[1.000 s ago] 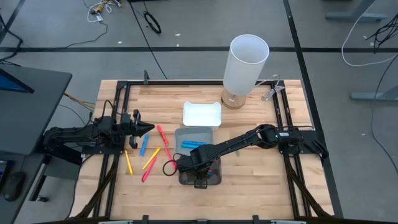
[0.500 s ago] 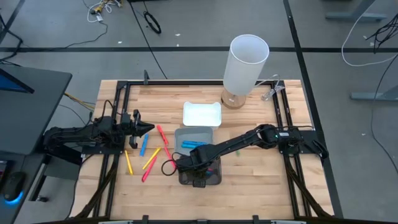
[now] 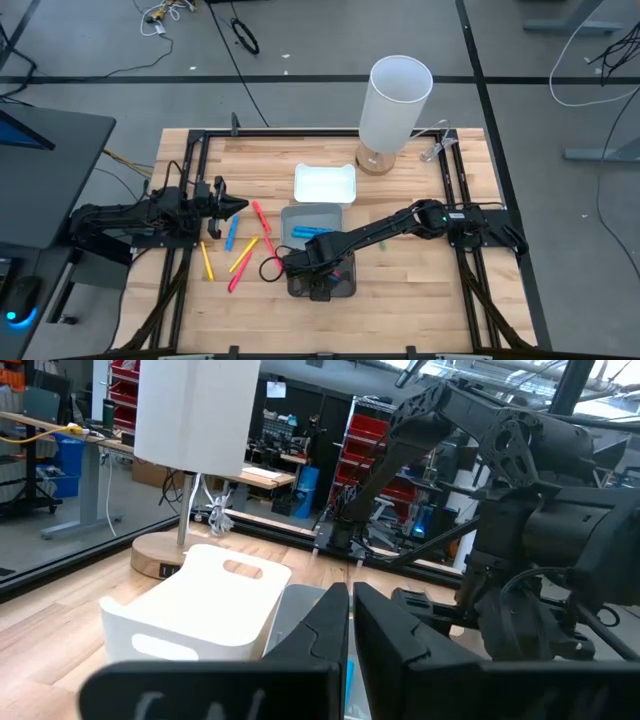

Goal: Pick & Place Markers
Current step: Put the green pen into the black transparent bin

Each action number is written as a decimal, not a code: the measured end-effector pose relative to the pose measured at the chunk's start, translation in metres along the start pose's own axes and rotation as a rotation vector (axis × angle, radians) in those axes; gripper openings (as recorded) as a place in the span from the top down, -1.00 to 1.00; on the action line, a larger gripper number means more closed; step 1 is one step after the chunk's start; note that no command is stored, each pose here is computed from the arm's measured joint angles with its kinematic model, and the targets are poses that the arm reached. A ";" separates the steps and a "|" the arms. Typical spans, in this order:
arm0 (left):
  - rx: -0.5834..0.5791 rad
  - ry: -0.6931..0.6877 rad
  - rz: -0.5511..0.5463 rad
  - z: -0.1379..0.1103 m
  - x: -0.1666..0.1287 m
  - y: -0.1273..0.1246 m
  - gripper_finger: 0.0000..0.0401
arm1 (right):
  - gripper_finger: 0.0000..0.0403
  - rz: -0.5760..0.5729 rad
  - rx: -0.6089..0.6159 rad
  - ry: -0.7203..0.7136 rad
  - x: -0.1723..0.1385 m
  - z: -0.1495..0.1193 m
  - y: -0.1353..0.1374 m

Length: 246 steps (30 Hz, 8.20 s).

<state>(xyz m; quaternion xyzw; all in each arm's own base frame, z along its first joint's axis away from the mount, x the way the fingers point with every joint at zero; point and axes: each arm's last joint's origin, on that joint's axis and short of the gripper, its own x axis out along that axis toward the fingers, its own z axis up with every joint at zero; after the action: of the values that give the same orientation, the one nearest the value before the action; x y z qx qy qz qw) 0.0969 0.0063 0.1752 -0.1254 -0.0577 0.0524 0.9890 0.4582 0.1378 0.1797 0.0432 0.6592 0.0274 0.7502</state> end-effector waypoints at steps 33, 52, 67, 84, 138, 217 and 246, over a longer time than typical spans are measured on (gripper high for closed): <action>0.000 -0.001 0.001 0.000 0.000 0.000 0.88 | -0.48 0.022 -0.009 -0.050 -0.064 -0.016 0.006; 0.000 0.000 0.000 0.000 0.000 0.000 0.88 | -0.48 -0.049 0.185 -0.110 -0.110 -0.033 0.001; 0.000 0.000 0.000 0.000 0.000 0.000 0.88 | -0.48 -0.025 0.634 -0.133 -0.116 -0.035 0.002; 0.000 -0.001 0.000 0.000 0.000 0.000 0.88 | -0.48 -0.084 0.795 -0.143 -0.122 -0.079 -0.019; 0.000 0.000 0.000 0.000 0.000 0.000 0.88 | -0.48 -0.117 1.176 -0.020 -0.076 -0.169 -0.113; 0.000 0.000 0.000 0.000 0.000 0.000 0.88 | 0.60 -0.162 1.190 0.032 0.010 -0.179 -0.122; 0.000 0.000 0.000 0.000 0.000 0.000 0.88 | 0.85 -0.148 1.011 0.118 -0.041 -0.172 -0.115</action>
<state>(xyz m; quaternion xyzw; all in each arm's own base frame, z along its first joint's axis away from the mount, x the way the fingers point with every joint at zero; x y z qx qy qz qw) 0.0969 0.0063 0.1752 -0.1254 -0.0576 0.0525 0.9890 0.2805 0.0240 0.1862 0.3520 0.6326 -0.3456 0.5971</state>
